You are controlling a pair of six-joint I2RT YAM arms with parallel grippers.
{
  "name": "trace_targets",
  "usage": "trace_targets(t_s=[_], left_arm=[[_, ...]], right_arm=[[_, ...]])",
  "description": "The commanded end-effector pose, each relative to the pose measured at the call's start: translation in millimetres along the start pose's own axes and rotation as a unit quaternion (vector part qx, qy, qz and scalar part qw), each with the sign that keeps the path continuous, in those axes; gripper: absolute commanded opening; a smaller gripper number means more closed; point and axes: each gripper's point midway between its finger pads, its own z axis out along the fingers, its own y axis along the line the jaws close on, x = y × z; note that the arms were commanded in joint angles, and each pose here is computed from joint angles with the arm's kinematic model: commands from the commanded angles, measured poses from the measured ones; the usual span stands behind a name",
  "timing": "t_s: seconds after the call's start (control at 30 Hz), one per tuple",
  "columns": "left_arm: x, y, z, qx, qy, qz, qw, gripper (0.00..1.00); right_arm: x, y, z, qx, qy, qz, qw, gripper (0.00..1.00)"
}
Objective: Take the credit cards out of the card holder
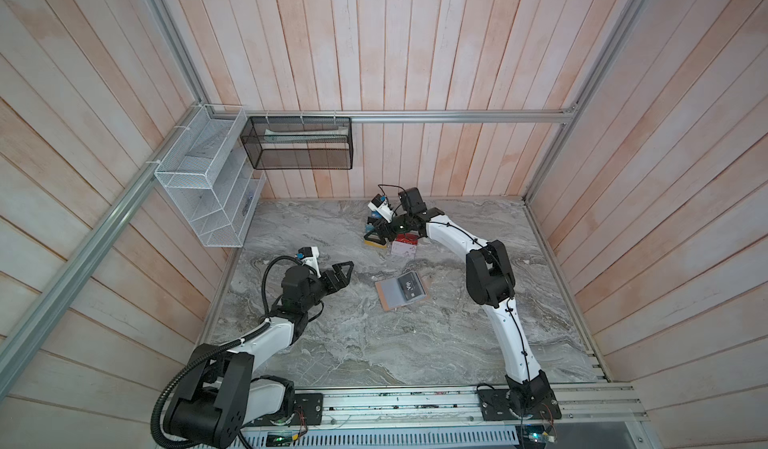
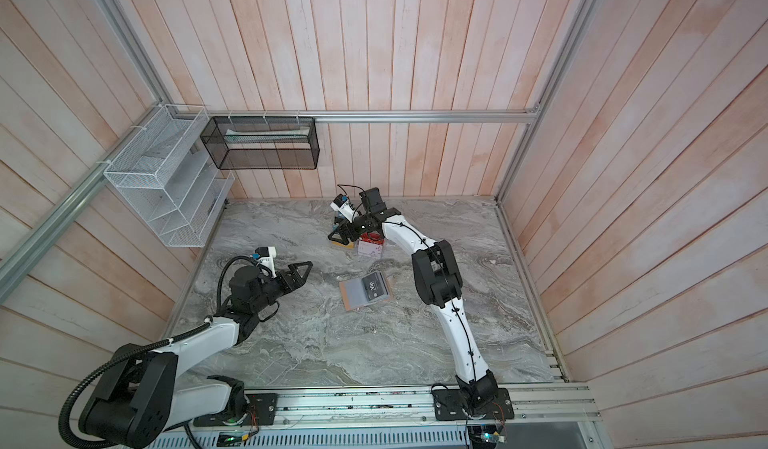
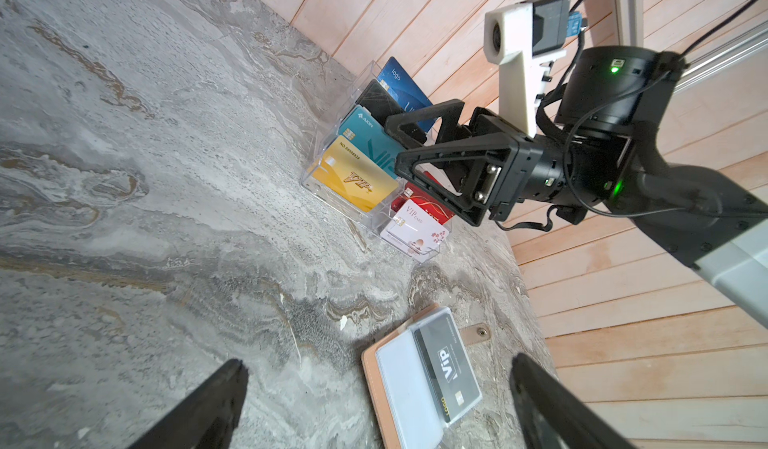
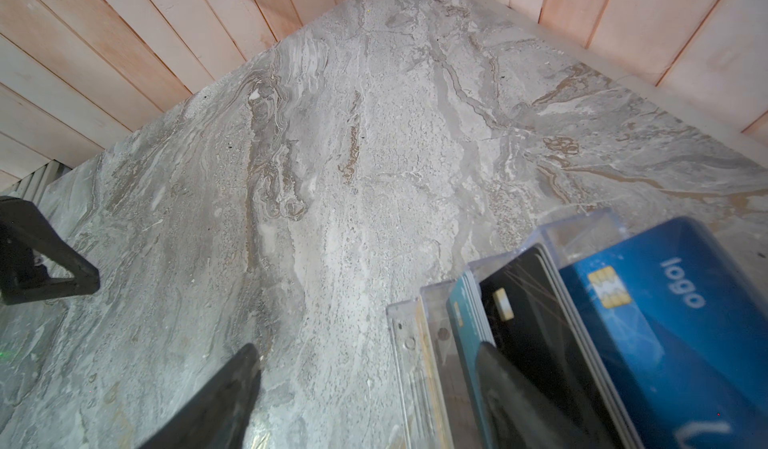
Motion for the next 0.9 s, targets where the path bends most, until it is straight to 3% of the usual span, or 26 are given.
trace_targets(t_s=[0.0, 0.13, 0.27, 0.53, 0.63, 0.87], left_arm=[[-2.4, -6.0, -2.3, 0.015, -0.006, 0.000, 1.000, 1.00], [-2.6, -7.8, -4.3, 0.019, -0.008, -0.004, 1.000, 1.00], [-2.6, -11.3, -4.7, 0.027, -0.009, -0.008, 1.000, 1.00], [6.3, -24.6, 12.8, 0.052, 0.019, -0.013, 0.998, 1.00], [8.2, -29.9, 21.2, 0.062, 0.026, -0.017, 0.998, 1.00], [7.4, -39.3, 32.6, 0.074, 0.033, -0.016, 0.997, 1.00]], right_arm=[[-23.7, 18.6, -22.3, -0.005, -0.022, -0.019, 1.000, 0.83], [-31.5, 26.8, -40.8, 0.013, -0.037, -0.018, 0.999, 0.84], [-33.2, 19.1, -69.6, 0.070, -0.067, 0.022, 0.995, 0.84], [25.3, -9.5, -105.8, 0.172, -0.060, 0.187, 0.965, 0.78], [45.1, -10.8, -110.0, 0.182, -0.062, 0.236, 0.952, 0.75], [66.9, -15.4, -103.9, 0.193, -0.047, 0.269, 0.942, 0.74]])
